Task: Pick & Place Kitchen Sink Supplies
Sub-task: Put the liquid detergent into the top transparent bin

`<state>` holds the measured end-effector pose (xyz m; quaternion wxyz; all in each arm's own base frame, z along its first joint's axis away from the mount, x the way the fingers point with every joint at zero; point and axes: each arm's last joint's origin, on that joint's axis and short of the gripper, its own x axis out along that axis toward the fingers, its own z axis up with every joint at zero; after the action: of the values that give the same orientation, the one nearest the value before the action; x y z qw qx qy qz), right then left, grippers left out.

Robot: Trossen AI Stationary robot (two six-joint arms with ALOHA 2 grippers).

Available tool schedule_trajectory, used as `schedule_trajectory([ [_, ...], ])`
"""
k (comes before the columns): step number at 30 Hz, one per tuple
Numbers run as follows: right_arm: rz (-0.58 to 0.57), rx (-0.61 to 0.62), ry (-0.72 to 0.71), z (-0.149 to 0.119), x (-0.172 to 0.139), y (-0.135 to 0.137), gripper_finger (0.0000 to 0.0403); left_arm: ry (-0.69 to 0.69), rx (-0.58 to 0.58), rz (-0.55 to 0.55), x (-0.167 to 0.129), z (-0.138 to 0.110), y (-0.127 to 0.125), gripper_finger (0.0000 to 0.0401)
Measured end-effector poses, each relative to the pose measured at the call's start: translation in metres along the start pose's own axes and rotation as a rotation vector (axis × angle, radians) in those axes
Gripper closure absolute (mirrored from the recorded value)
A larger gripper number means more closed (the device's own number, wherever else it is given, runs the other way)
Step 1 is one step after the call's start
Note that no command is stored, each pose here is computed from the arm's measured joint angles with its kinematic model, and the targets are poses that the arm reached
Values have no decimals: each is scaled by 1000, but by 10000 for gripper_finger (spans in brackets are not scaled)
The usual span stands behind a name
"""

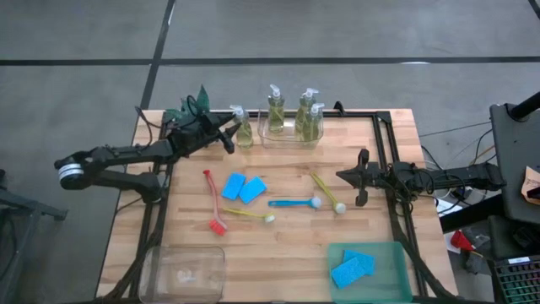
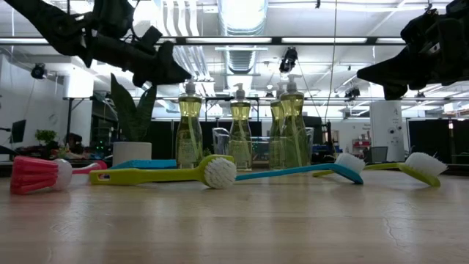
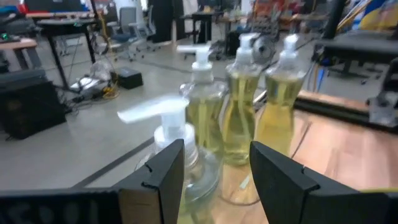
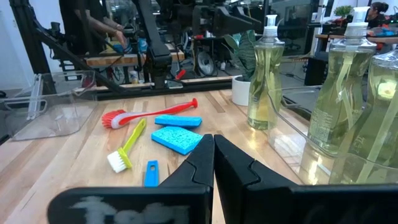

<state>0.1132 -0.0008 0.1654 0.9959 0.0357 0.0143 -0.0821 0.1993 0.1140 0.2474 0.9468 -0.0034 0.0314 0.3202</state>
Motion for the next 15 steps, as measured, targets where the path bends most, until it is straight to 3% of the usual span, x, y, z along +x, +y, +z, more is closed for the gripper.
schedule_trajectory([
  [5, 1, 0, -1, 0, 0, 0, 394, 41, 11, 109, 9, -7, 2, 224],
  [15, 0, 1, -1, 0, 0, 0, 394, 23, 23, 118, 25, -8, -1, 224],
])
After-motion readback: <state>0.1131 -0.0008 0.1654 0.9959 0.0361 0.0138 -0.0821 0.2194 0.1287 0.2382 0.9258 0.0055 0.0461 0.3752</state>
